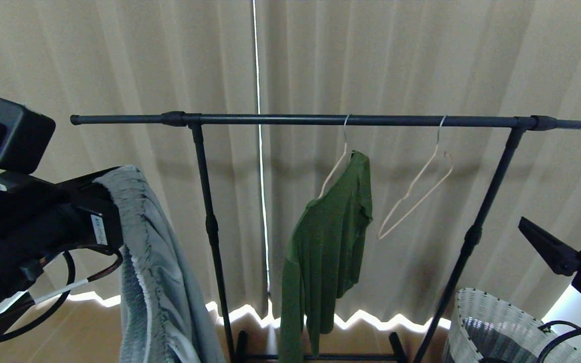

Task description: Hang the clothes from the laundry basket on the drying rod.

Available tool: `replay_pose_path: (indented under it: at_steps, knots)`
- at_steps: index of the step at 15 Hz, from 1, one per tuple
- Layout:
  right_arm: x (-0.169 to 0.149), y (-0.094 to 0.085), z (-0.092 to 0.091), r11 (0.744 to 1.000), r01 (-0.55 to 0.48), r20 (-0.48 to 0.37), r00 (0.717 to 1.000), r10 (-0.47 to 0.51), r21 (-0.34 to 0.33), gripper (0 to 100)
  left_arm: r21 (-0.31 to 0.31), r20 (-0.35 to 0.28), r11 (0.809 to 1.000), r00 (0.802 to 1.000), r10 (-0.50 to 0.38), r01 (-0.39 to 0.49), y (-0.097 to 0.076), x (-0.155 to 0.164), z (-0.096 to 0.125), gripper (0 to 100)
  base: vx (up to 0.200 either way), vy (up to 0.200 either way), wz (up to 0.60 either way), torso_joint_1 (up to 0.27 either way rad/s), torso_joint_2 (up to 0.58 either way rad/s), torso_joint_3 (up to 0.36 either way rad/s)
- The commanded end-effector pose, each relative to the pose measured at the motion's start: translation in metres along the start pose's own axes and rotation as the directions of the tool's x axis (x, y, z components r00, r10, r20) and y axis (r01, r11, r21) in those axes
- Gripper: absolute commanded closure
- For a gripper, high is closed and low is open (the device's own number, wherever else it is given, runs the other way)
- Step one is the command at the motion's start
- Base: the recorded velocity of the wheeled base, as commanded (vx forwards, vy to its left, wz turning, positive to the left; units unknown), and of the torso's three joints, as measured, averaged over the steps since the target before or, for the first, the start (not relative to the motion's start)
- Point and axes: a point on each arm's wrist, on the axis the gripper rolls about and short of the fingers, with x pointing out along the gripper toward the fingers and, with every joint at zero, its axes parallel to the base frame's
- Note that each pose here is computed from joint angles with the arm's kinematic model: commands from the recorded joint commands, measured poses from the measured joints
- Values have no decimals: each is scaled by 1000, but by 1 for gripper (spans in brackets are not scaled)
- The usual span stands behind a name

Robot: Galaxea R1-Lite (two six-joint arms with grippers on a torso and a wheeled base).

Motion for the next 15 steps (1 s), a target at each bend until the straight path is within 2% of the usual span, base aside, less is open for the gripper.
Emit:
replay_pose_path:
  at_steps: [1, 6, 11, 13, 15]
  knots:
    - [0, 0, 0, 1000, 0, -3, 1000, 0, -1, 0, 1, -2, 1000, 1000, -1, 1, 0, 0, -1, 100, 200, 0, 0, 7, 7, -2]
    - [1, 0, -2, 1000, -1, -12, 1000, 1, -4, 0, 8, -17, 1000, 1000, -7, 7, -2, 0, -5, 100, 200, 0, 0, 5, 4, 0]
    - [9, 3, -10, 1000, -9, -66, 998, 8, -13, 0, 19, -57, 1000, 998, -18, 19, -4, -8, -21, 100, 0, 0, 0, 0, 0, 0]
    - [27, 6, -9, 1000, -21, -104, 994, 20, -14, 0, 10, -55, 1000, 998, -15, 16, -2, -12, -23, 100, 0, 0, 0, 0, 0, 0]
    - [49, 17, -4, 998, -58, -131, 990, 60, 21, 0, 6, -56, 1000, 998, -17, 18, -2, -14, -24, 100, 0, 0, 0, 0, 0, 0]
